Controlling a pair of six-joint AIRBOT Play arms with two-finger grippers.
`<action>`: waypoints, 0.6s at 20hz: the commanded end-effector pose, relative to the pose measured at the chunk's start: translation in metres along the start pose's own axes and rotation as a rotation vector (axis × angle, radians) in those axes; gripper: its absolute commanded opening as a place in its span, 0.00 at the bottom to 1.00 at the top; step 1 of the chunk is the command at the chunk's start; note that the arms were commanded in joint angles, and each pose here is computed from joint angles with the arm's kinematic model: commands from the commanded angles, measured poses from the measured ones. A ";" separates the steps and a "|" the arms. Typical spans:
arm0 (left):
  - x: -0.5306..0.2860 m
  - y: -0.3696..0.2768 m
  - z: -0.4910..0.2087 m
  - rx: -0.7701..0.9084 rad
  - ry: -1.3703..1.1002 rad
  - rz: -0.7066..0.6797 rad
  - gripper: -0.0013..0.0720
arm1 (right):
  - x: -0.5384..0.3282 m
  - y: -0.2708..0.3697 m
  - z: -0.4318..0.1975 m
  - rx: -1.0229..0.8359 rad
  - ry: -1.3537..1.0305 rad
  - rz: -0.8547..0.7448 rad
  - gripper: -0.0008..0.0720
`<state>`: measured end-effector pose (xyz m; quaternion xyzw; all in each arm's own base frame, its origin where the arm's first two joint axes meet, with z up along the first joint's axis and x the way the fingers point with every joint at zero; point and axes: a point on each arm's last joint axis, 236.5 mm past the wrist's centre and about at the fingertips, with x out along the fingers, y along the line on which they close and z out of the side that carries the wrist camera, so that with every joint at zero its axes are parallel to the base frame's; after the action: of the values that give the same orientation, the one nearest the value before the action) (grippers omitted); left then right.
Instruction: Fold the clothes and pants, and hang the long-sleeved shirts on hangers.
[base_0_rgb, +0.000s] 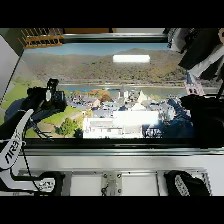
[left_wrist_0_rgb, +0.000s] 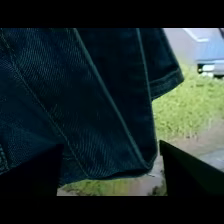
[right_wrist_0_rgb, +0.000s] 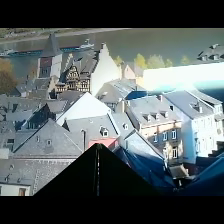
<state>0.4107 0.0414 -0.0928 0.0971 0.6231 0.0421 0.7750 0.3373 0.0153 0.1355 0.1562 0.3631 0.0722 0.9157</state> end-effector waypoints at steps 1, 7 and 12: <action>0.009 -0.003 -0.002 0.020 0.042 0.011 0.14 | 0.000 0.000 0.000 0.000 0.001 0.001 0.06; -0.163 -0.095 0.101 0.104 -0.389 -0.155 0.04 | 0.000 0.000 0.000 0.000 0.001 0.001 0.06; -0.316 -0.257 0.090 0.362 -0.665 -0.419 0.04 | 0.000 0.000 0.000 0.000 0.001 0.000 0.06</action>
<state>0.4540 -0.1850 0.1173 0.1108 0.4084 -0.1585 0.8921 0.3373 0.0153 0.1354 0.1560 0.3633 0.0721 0.9157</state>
